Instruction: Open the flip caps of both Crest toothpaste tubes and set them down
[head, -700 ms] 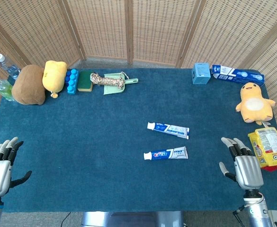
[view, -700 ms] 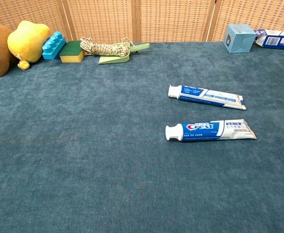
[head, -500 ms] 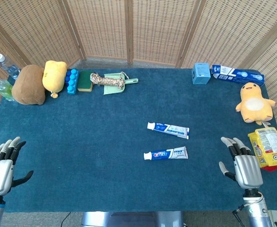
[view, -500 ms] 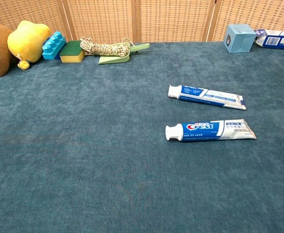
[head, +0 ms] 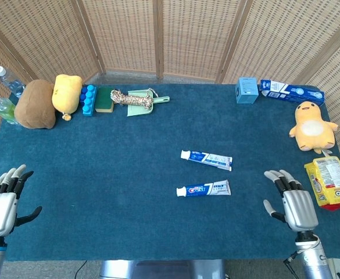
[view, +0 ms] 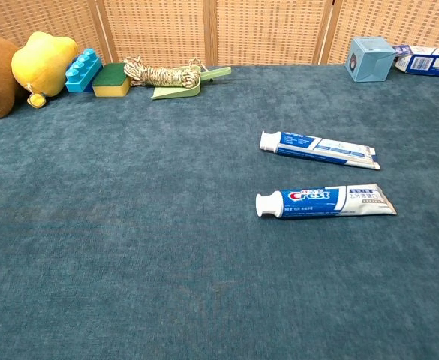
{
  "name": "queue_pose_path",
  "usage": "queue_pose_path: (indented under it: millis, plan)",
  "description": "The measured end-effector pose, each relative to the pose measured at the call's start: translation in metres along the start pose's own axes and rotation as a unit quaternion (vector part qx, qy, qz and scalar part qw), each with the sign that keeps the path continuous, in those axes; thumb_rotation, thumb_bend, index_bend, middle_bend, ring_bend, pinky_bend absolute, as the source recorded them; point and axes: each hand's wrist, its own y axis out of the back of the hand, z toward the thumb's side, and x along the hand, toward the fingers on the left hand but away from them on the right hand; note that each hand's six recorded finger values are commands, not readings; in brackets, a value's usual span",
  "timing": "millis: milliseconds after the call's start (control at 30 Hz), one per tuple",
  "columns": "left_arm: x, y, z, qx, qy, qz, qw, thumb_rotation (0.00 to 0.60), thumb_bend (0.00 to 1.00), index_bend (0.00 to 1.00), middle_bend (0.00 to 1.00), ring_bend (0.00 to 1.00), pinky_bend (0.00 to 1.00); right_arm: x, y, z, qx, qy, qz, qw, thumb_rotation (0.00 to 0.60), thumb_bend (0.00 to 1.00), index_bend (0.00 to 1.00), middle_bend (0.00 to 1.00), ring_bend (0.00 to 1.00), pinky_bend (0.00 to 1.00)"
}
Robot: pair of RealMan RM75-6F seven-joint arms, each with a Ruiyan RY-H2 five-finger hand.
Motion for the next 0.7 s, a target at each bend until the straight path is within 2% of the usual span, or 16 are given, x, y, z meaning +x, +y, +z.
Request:
queue_pose_path:
  millis: [400, 700]
  plan:
    - [0.023, 0.007, 0.025, -0.016, -0.043, 0.004, 0.9989, 0.600, 0.17, 0.16, 0.07, 0.02, 0.06, -0.024, -0.030, 0.033, -0.014, 0.051, 0.074, 0.9959, 0.600, 0.32, 0.25, 0.22, 0.11, 0.25]
    - [0.034, 0.007, 0.037, -0.016, -0.059, -0.001, 0.9981, 0.600, 0.17, 0.16, 0.06, 0.02, 0.06, -0.051, -0.057, 0.068, 0.007, 0.086, 0.113, 0.9898, 0.600, 0.31, 0.27, 0.21, 0.10, 0.25]
